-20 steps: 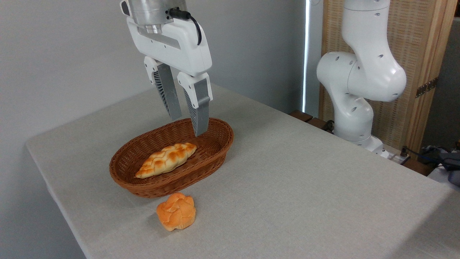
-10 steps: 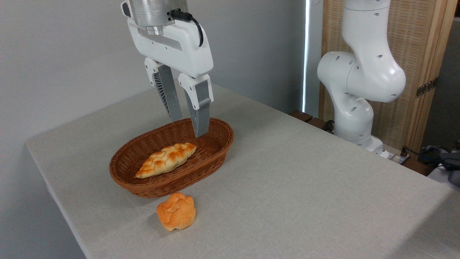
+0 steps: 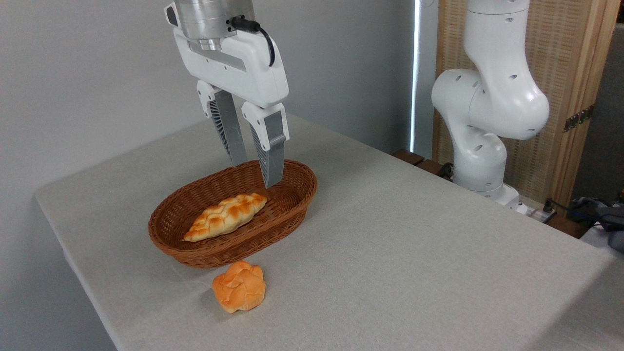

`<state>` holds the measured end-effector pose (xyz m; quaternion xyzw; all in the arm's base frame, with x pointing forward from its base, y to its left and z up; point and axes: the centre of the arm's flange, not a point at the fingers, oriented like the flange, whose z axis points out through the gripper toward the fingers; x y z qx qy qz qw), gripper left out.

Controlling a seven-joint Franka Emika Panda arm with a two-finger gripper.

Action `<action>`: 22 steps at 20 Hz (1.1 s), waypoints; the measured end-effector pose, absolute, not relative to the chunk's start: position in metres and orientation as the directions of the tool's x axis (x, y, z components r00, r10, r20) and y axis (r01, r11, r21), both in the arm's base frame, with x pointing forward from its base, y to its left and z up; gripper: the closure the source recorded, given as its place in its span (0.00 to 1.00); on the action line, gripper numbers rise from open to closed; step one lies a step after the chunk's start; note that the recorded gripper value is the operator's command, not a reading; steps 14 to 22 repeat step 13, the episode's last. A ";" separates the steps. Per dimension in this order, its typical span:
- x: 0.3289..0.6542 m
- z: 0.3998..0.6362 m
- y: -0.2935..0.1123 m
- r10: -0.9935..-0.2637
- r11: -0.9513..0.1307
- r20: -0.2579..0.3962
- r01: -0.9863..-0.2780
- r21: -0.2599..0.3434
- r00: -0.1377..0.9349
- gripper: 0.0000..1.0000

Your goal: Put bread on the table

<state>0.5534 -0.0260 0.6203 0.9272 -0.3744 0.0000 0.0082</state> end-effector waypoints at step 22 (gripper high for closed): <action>0.554 0.620 -0.030 -0.699 -0.715 0.007 -0.699 0.014 0.715 0.00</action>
